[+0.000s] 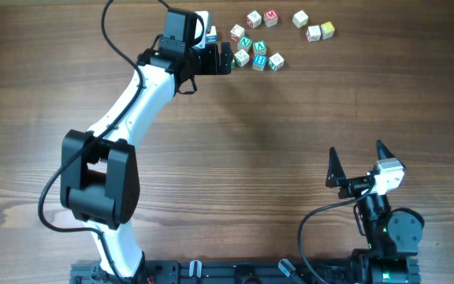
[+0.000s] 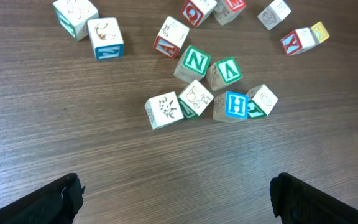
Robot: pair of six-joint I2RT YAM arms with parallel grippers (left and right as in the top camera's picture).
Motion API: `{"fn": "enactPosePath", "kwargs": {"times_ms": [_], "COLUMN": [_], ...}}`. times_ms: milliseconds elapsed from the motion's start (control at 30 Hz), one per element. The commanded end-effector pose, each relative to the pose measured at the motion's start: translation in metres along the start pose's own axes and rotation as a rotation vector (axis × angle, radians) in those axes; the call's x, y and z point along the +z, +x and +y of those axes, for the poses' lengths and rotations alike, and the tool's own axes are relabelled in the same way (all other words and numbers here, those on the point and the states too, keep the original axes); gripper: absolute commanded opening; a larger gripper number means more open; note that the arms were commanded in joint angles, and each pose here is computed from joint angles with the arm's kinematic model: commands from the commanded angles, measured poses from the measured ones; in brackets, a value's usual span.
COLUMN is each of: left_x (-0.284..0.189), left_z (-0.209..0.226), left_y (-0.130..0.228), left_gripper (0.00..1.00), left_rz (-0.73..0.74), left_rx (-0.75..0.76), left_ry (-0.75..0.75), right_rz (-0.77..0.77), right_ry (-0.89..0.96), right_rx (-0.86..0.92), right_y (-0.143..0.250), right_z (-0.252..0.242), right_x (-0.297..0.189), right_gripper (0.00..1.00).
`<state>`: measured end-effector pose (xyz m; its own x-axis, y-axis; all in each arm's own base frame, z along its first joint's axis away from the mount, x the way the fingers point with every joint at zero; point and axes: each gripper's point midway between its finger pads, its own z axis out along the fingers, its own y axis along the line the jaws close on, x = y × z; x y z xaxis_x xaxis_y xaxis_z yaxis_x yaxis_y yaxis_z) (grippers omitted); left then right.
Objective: Form a tower
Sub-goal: 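Lower the left gripper onto the ladybug-picture block and close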
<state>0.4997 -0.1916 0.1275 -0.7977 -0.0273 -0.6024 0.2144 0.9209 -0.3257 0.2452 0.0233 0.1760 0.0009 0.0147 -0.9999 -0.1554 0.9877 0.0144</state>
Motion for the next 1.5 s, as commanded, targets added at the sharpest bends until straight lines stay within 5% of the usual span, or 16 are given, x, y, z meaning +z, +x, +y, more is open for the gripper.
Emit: {"fn": "enactPosePath", "kwargs": {"times_ms": [0,1000,1467], "left_x": [0.001,0.064,0.088], "left_z": [-0.004,-0.016,0.01], "left_y": [-0.01,-0.003,0.013], "left_gripper": [1.0,1.0,0.71], "left_rz": [-0.03,-0.086,-0.061], "left_rx": [0.026,0.069,0.06], "left_ry": [-0.001,0.046,-0.045], "right_rz": [-0.006,-0.006,-0.006], "right_ry": [0.014,0.014,0.014], "right_rx": [0.012,0.012,0.012], "right_y": [-0.001,-0.001,-0.001], "right_z": [-0.003,-0.003,-0.003], "right_x": [0.0,0.0,0.0], "right_gripper": [1.0,1.0,1.0]}}
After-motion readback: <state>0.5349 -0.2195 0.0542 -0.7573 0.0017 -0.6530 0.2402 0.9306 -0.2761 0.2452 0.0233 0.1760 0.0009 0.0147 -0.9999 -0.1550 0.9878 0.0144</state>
